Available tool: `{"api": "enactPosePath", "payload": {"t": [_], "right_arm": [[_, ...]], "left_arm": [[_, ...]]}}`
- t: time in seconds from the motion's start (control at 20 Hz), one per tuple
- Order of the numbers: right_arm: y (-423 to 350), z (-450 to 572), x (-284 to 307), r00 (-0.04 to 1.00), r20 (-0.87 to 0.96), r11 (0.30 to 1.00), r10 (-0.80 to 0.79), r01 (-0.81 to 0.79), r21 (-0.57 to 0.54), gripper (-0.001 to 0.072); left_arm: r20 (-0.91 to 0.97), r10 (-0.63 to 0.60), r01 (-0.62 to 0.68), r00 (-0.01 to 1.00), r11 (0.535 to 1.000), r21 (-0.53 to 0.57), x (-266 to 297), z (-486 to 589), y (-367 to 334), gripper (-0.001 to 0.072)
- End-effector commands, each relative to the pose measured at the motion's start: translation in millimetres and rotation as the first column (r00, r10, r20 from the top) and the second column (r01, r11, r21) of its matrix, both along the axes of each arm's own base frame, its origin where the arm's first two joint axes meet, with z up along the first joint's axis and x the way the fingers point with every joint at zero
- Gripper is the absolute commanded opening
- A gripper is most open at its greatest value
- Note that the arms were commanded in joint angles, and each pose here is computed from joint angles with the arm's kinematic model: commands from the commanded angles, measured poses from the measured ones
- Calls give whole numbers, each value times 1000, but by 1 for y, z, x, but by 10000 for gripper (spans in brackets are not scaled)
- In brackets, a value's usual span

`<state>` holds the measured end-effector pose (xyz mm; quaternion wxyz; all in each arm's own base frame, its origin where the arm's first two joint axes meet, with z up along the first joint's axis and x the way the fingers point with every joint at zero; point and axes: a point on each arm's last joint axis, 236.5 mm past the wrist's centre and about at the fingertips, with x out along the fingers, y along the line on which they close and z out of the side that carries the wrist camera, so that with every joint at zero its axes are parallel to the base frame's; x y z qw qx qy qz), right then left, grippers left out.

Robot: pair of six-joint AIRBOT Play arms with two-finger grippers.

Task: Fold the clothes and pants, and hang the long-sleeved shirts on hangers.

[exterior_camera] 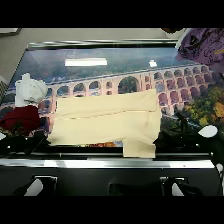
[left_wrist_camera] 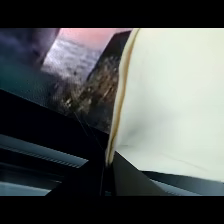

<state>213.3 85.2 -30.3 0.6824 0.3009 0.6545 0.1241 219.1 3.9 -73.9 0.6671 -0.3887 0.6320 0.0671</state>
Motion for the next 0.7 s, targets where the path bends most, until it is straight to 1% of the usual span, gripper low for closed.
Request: {"api": "enactPosePath", "payload": {"t": [0.0, 0.1, 0.2, 0.35, 0.45, 0.5, 0.65], "right_arm": [[-5, 25, -3, 995, 90, 997, -50, 55, -51, 23], [0, 31, 11, 988, 149, 999, -46, 50, -21, 23], [4, 43, 33, 975, 216, 999, -51, 48, 19, 23], [-9, 46, 71, 963, 264, 998, -52, 56, -5, 23], [-11, 49, 101, 953, 303, 1000, -31, 30, 8, 23], [-13, 50, 116, 947, 319, 999, -36, 31, 19, 23], [-27, 47, 161, 938, 341, 998, -61, 62, 8, 24]], "left_arm": [[63, 57, -60, 996, 997, 45, 6, 20, 5, 11], [105, 59, -65, 993, 997, 50, 20, 24, 6, 11], [155, 45, -58, 987, 995, 77, 38, 32, 9, 11], [233, 29, -59, 972, 991, 123, 71, 44, 16, 11], [252, 12, -48, 968, 990, 136, 92, 46, 18, 12], [255, 5, -42, 967, 989, 139, 101, 46, 19, 12], [279, 0, -46, 960, 986, 157, 132, 43, 25, 12]]}}
